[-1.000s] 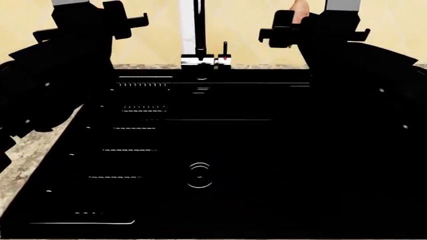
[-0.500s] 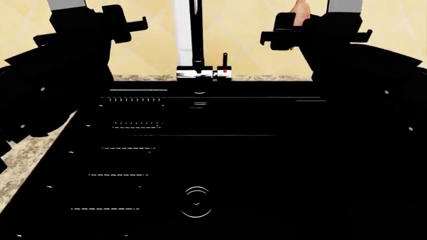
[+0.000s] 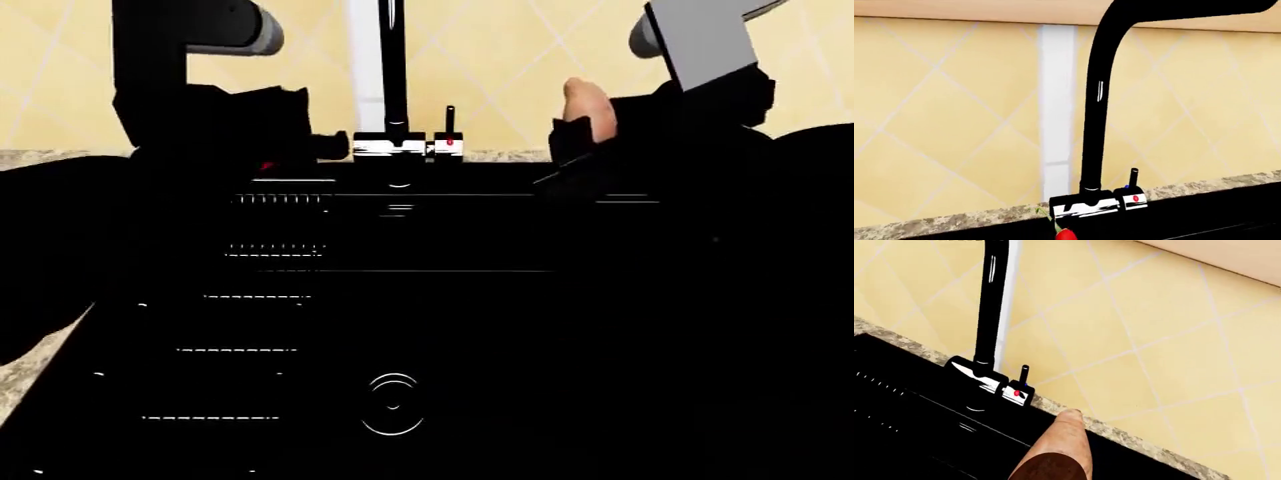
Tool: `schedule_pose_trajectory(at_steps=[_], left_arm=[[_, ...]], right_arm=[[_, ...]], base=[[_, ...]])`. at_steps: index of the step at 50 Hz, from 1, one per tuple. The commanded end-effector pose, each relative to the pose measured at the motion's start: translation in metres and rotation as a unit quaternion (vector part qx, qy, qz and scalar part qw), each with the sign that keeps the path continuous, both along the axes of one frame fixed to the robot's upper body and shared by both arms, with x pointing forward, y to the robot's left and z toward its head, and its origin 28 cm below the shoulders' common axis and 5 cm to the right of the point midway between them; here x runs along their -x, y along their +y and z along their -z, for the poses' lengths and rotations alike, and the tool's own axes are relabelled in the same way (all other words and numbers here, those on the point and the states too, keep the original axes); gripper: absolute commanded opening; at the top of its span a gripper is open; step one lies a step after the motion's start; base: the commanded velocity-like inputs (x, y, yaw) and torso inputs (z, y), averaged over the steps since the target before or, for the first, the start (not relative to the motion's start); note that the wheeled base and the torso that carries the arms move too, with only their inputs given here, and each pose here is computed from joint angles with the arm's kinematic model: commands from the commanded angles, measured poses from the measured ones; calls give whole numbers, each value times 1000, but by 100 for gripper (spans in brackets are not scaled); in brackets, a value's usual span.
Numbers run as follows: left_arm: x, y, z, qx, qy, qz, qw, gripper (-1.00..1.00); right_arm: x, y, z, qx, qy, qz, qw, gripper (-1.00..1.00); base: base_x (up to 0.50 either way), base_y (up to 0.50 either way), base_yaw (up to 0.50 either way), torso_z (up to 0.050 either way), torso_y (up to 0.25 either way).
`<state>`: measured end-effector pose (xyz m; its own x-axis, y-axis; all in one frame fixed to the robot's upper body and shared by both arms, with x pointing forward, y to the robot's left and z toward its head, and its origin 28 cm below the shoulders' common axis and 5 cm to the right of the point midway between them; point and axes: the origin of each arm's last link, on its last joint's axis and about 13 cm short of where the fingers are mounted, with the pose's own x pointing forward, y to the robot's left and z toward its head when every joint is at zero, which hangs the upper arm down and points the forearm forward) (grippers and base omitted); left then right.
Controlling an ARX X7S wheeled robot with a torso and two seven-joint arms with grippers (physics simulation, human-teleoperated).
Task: Pick up the fruits and vegetables and place them in the sink. Turn on the sink faucet to wash them. Then turn the sink off and put them in the tray.
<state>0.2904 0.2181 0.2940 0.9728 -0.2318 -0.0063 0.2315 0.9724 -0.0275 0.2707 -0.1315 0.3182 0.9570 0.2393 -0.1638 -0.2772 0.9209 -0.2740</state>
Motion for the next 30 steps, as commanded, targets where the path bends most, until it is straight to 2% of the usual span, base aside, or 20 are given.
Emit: schedule_pose_trajectory(at_steps=[1,16,22,30], left_arm=[[26,-8,8,-40,18,56,997,-100],[32,-11,9,-42,10,69,997,-100],[34,-12,8,-39,5,71,997,-100],[36,-11,4,-37,-4,67,997,-100]], right_arm=[[43,-1,0,63,23,-93,993,-100],[57,19,5,67,10,-190,979,-100],[52,33,18,72,31,-216,973,-100],[35,46,37,85,63,-217,971,-100]], base=[[0,0,0,0,0],[0,0,0,0,0],[0,0,0,0,0],[0,0,0,0,0]])
